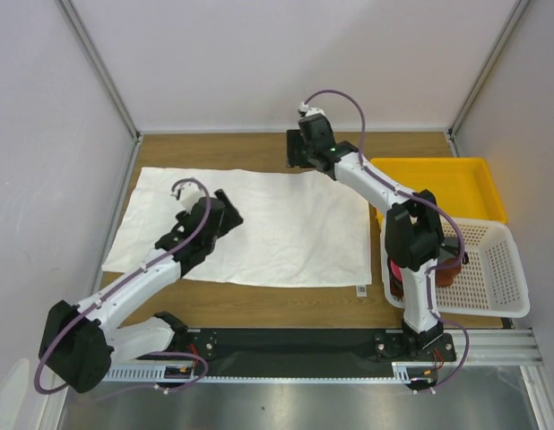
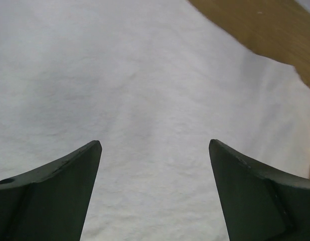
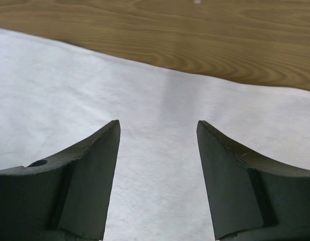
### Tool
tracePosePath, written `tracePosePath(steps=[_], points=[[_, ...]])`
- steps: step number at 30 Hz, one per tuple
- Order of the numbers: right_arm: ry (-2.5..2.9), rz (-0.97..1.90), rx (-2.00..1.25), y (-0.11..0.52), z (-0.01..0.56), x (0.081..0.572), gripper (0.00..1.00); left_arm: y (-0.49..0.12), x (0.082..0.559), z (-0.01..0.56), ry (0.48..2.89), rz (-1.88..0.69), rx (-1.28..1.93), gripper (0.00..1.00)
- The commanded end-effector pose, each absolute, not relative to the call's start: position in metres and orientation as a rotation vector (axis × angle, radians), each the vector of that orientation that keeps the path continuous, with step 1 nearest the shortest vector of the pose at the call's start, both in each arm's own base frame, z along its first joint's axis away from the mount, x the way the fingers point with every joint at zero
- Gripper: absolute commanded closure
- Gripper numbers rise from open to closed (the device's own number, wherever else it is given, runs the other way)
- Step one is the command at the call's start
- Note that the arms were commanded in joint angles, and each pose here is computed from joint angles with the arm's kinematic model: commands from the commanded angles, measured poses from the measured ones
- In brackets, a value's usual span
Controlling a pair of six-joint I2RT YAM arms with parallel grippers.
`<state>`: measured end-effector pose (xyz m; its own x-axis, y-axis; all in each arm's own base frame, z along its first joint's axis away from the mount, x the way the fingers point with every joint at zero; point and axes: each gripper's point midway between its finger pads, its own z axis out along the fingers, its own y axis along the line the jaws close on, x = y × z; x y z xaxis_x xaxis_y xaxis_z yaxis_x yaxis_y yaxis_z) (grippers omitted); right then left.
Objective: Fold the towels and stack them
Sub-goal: Flatten out the crumpled towel
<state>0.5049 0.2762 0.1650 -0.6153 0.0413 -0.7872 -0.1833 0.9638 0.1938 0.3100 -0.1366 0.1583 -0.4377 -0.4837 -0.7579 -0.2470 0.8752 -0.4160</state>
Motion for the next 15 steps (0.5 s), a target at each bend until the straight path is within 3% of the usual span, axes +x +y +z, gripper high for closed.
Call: tracePosePath(steps=[1,7,15], points=[[2.211,0.375,-0.201,0.323,0.162,0.497,0.32,-0.080,0.297,0.116,2.065,-0.155,-0.741,0.06],[2.227,0.452,-0.189,0.351,0.146,0.493,0.32,-0.018,0.302,0.096,2.010,-0.137,-0.970,0.06],[2.268,0.401,-0.157,0.341,0.120,0.503,0.31,0.028,0.302,0.063,1.992,-0.123,-1.183,0.06]])
